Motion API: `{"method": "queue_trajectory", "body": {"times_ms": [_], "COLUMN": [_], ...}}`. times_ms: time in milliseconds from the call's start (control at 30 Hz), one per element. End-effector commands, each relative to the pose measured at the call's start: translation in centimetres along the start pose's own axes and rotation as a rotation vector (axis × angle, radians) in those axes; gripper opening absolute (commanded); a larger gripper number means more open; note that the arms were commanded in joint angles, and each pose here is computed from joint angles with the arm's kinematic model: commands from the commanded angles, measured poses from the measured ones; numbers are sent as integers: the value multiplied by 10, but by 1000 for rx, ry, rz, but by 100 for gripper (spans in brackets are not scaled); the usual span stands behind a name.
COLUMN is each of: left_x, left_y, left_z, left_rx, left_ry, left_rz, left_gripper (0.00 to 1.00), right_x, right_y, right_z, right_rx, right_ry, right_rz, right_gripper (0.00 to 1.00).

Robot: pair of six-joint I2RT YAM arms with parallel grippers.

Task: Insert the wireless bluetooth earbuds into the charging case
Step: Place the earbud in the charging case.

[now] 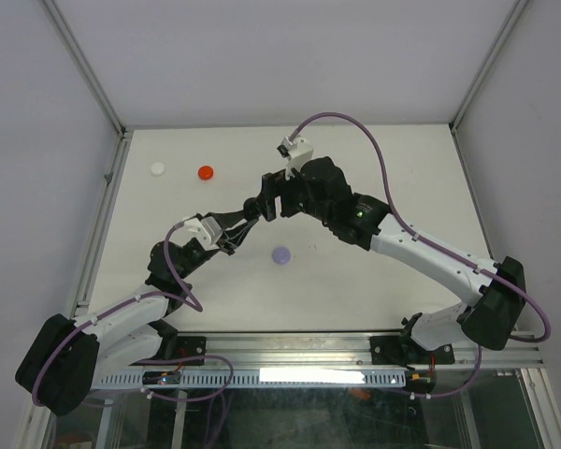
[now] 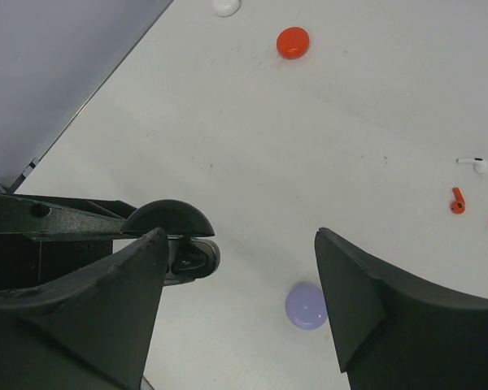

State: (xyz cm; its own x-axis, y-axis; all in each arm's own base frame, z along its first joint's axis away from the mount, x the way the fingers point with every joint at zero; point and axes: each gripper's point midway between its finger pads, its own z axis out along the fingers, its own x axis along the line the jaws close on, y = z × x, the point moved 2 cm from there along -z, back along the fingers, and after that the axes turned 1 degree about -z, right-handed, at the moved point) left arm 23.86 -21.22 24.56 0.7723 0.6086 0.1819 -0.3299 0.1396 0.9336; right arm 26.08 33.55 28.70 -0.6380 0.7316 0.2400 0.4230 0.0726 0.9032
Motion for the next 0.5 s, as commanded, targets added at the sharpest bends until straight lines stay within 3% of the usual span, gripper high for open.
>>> {"method": "queue_trajectory", "body": {"times_ms": [0, 467], "left_x": [8, 22], "left_y": [26, 22], "left_z": [6, 7], "left_rx": [-78, -38], "left_ry": [22, 109], "left_rz": [40, 20], "left_gripper": [0, 0], "right_x": [1, -139], "right_y": [34, 2], "right_z": [-13, -5], "right_rx": [-107, -14], "right_ry": [-9, -336], "right_rz": [-3, -14], "right_gripper": [76, 77]}}
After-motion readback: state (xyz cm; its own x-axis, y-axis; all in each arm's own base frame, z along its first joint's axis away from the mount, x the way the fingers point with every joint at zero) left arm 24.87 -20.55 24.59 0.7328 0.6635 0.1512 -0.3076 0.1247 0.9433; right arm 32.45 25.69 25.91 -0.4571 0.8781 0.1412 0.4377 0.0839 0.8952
